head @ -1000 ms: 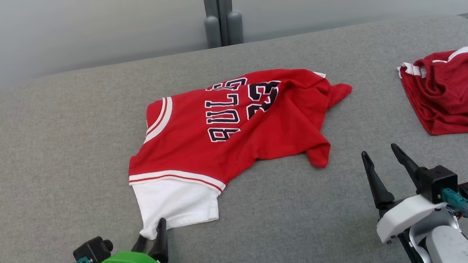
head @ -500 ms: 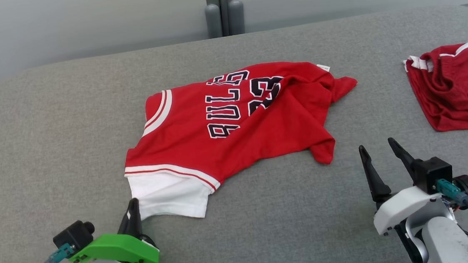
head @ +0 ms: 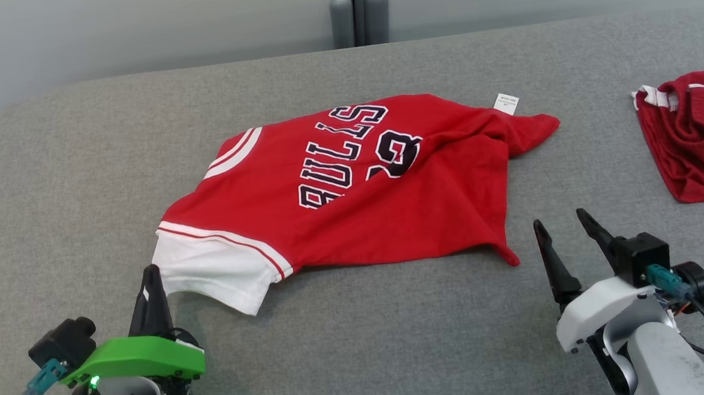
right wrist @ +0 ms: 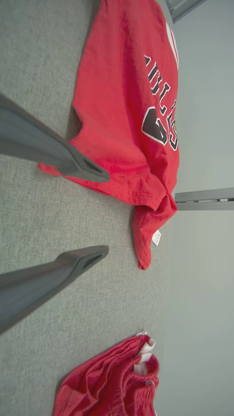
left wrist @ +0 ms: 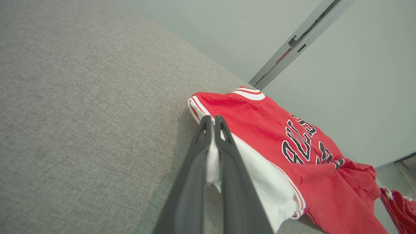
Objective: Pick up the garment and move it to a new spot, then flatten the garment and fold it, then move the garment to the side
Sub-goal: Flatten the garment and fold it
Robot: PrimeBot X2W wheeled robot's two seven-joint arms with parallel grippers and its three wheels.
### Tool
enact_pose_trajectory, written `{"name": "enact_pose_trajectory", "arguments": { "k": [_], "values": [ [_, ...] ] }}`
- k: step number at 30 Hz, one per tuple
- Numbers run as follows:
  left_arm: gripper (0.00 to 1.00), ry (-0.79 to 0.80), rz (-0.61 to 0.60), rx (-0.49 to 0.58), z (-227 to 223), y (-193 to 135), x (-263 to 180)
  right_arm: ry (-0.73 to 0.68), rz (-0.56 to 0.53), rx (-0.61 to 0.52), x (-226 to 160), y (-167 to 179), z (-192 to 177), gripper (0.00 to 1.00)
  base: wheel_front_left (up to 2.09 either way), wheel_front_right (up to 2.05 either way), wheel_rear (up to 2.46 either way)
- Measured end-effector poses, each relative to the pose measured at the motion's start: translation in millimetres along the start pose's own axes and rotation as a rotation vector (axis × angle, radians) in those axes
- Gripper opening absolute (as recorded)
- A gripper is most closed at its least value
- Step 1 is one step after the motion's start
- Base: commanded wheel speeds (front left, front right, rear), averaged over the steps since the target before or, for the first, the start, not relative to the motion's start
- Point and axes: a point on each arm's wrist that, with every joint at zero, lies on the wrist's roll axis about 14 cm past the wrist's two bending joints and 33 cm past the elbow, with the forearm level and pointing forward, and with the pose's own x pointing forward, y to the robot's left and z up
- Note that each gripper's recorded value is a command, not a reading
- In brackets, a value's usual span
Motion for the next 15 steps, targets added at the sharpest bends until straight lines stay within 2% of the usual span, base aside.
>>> {"name": "enact_pose_trajectory", "arguments": {
  "k": [5,15],
  "values": [
    [0.0,0.004,0.002,0.008,-3.3,1.1,-4.4,0.111,0.047,-0.007,-3.5,15.1,-33.6,1.0,0.0,0.0,0.0],
    [0.0,-0.004,0.002,0.004,-4.0,0.3,-8.0,0.215,0.128,-0.017,8.1,39.4,-60.1,1.0,0.0,0.0,0.0]
  ]
}}
